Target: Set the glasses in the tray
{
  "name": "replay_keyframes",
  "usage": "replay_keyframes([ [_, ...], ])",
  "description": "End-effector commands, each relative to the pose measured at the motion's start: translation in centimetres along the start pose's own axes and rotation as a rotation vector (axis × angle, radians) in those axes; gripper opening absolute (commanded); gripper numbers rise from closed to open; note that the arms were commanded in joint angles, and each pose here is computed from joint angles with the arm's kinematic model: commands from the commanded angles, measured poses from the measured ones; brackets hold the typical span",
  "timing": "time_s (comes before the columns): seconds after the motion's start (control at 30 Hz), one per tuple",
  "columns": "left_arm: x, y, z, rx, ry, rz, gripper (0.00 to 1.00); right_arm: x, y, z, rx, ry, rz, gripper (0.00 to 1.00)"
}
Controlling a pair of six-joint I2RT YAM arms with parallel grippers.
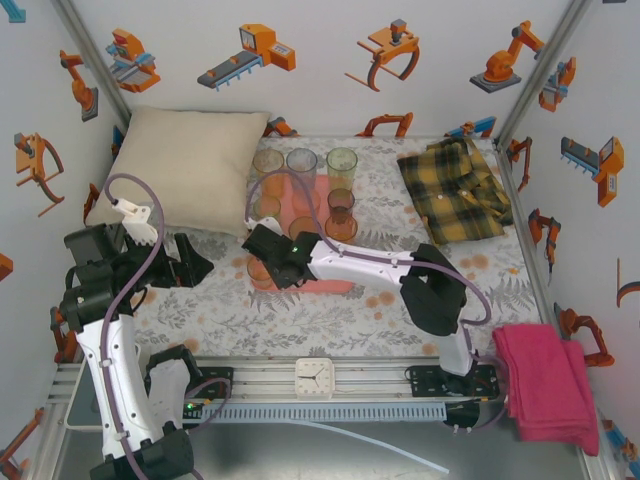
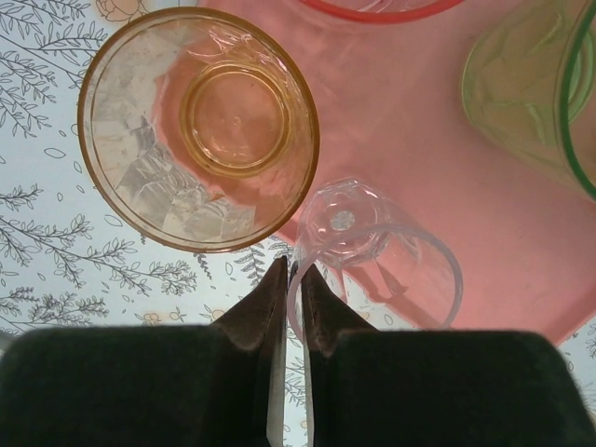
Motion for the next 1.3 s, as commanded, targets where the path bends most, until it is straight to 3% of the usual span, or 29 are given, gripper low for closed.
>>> replay_keyframes([
  [0.0,-0.1,0.0,0.0,-0.014,-0.007,0.010,0.98,0.5,0.0,-0.3,-0.005,-0.012,-0.007,0.14],
  [0.8,-0.1,0.0,0.0,-0.014,-0.005,0.011,0.98,-0.7,0.3,0.4,0.024,-0.032,0.078,0.18],
  [1.27,-0.1,-0.1,-0.2,-0.017,-0.001,0.008,0.98,-0.6,-1.2,-1.0,-0.018,-0.044,0.073,0.34],
])
Point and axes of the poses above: each hand's point on the last joint's axis, 136 mm out from that joint toward the fingers, its own y axis out along the fingers, its own x axis along the line the jaws close on, z = x × y, the point moved 3 cm from there along -y, back along the fingers, and after that the axes turned 1 degree about y, right-handed, at the moved point
